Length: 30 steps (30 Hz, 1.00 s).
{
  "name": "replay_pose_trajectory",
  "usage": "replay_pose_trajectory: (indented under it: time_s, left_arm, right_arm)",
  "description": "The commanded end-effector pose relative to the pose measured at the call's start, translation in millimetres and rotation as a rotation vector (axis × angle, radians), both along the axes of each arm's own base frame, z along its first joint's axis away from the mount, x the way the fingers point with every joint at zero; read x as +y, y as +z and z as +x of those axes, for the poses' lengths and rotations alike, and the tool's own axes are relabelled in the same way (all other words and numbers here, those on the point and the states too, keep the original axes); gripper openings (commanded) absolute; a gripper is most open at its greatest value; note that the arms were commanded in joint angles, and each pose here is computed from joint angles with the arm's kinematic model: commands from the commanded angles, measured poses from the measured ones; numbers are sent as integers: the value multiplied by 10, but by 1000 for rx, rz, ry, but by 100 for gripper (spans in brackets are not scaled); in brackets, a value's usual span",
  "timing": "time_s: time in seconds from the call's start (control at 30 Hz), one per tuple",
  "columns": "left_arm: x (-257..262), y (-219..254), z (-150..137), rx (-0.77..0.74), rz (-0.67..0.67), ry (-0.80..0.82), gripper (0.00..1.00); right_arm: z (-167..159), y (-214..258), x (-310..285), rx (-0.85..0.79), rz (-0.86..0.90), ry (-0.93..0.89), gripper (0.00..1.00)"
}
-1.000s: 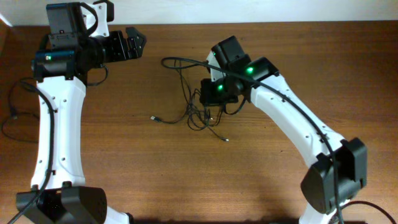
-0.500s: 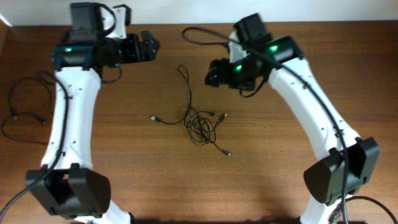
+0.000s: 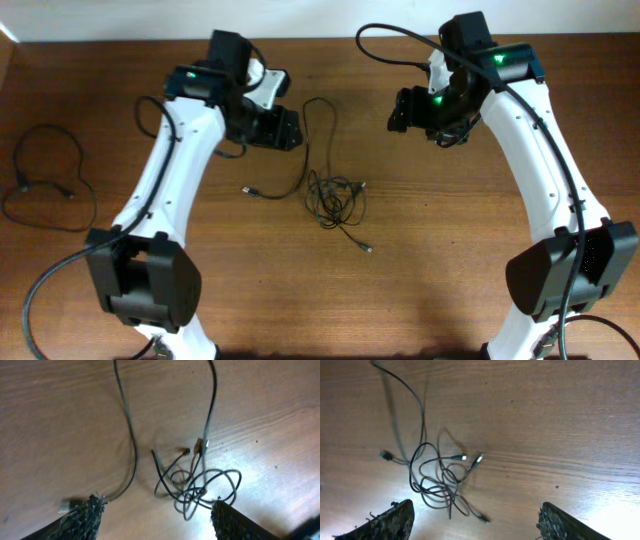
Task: Untangle cables
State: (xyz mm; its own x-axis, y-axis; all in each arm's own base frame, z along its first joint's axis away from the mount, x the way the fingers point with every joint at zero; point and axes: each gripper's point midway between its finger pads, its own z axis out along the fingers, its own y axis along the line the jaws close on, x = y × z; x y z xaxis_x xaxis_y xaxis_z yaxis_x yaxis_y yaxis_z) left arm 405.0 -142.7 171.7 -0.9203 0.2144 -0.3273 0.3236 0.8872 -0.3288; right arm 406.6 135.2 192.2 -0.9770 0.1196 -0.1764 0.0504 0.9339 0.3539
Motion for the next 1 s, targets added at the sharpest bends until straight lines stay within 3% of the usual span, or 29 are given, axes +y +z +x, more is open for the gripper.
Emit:
replay_pose_trajectory:
  time_s: [0.0, 0.23, 0.37, 0.67, 0.8, 0.97]
  left_arm:
    - [-296, -283, -60, 16, -5, -59, 72]
    - [-998, -706, 152, -57, -63, -99, 70]
    - [-1301, -939, 78, -55, -48, -162, 65]
    - [-1533, -1519, 110, -51, 7, -197, 56]
    - [-1602, -1510, 163, -86, -2, -202, 50]
    - [-1691, -1780, 59, -74, 68, -225, 49]
  right_arm:
    - [2, 25, -62, -20, -43, -2, 81]
    - [50, -28, -450, -22, -175, -78, 81]
    - [50, -48, -888, 17, -180, -179, 80]
    - [-23, -69, -1058, 56, -186, -213, 81]
    - [-23, -69, -1057, 56, -186, -212, 80]
    - [-22, -69, -1058, 56, -186, -213, 81]
